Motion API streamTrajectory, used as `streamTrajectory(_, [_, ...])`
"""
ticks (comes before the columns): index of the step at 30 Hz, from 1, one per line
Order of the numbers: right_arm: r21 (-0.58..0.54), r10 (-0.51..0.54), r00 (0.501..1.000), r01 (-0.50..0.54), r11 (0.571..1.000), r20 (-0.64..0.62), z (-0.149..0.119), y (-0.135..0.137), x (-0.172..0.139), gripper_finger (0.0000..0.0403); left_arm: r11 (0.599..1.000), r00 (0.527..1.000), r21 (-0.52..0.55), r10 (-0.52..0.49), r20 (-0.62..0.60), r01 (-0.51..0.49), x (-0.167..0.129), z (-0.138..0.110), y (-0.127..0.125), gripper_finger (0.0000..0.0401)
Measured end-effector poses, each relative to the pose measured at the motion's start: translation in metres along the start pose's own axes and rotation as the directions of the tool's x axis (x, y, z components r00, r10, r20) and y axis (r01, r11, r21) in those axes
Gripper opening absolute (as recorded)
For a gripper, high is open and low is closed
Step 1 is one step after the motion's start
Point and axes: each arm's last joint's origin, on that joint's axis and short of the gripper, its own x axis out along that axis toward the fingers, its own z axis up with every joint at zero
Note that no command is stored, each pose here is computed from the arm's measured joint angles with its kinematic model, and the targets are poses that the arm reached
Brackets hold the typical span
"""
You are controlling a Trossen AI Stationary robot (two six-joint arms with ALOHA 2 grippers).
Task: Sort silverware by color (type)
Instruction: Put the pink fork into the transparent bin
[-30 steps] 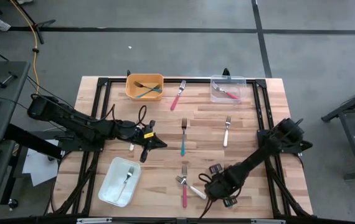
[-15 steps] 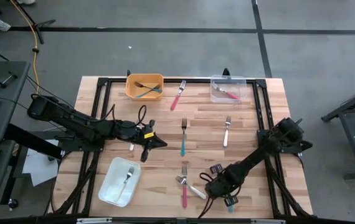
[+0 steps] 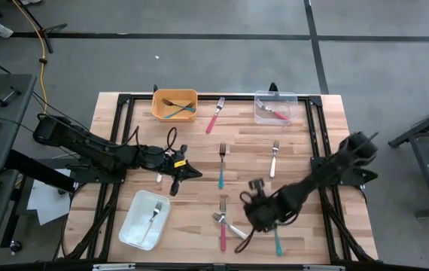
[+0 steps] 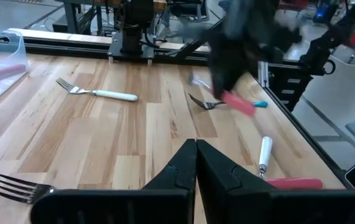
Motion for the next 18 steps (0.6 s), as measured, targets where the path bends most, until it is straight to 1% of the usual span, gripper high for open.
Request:
streamTrajectory(2, [0.032, -0.162, 0.985, 0.160, 0.987, 0.062, -0.006, -0.015, -0.013, 0.0030, 1.000, 1.000, 0.008, 0.000, 0.000, 0.000, 0.000, 0.000, 0.000, 0.0001])
streamTrajectory(3, [0.064, -0.256, 0.962, 0.251, 0.966, 0.095, -0.010, -0.023, -0.019, 0.0030, 1.000, 1.000, 0.010, 0.000, 0.001, 0.000, 0.000, 0.000, 0.000, 0.0001])
streamTrajectory(4, [0.108, -0.354, 0.926, 0.341, 0.934, 0.129, -0.015, -0.031, -0.024, 0.0030, 1.000, 1.000, 0.010, 0.000, 0.002, 0.000, 0.000, 0.000, 0.000, 0.0001])
streamTrajectory(5, [0.168, -0.451, 0.878, 0.426, 0.889, 0.161, -0.021, -0.039, -0.028, 0.0030, 1.000, 1.000, 0.011, 0.000, 0.001, 0.000, 0.000, 0.000, 0.000, 0.0001])
streamTrajectory(6, [0.240, -0.553, 0.813, 0.509, 0.827, 0.182, -0.027, -0.046, -0.030, 0.0030, 1.000, 1.000, 0.011, 0.001, 0.002, -0.001, 0.000, 0.000, 0.000, 0.0001])
streamTrajectory(8, [0.382, -0.718, 0.671, 0.623, 0.682, 0.188, -0.044, -0.061, -0.032, 0.0030, 1.000, 1.000, 0.016, 0.007, 0.004, -0.007, 0.000, 0.000, 0.000, 0.0000])
streamTrajectory(10, [0.524, -0.840, 0.523, 0.680, 0.514, 0.145, -0.063, -0.076, -0.029, 0.0030, 1.000, 1.000, 0.017, 0.008, 0.004, -0.008, 0.000, 0.000, 0.000, 0.0000])
streamTrajectory(12, [0.635, -0.907, 0.415, 0.682, 0.363, 0.073, -0.083, -0.092, -0.026, 0.0030, 1.000, 1.000, 0.017, 0.008, 0.004, -0.008, 0.000, 0.000, 0.000, 0.0000])
streamTrajectory(15, [0.766, -0.951, 0.307, 0.621, 0.167, -0.042, -0.109, -0.113, -0.023, 0.0030, 1.000, 1.000, 0.018, 0.013, 0.005, -0.013, 0.000, 0.000, 0.000, 0.0000])
streamTrajectory(16, [0.794, -0.957, 0.278, 0.599, 0.108, -0.080, -0.117, -0.120, -0.022, 0.0030, 1.000, 1.000, 0.018, 0.018, 0.005, -0.018, 0.000, 0.000, 0.000, 0.0000])
streamTrajectory(18, [0.833, -0.961, 0.232, 0.553, 0.002, -0.152, -0.132, -0.130, -0.018, 0.0030, 0.999, 1.000, 0.026, 0.022, 0.008, -0.022, 0.000, 0.001, 0.001, 0.0000])
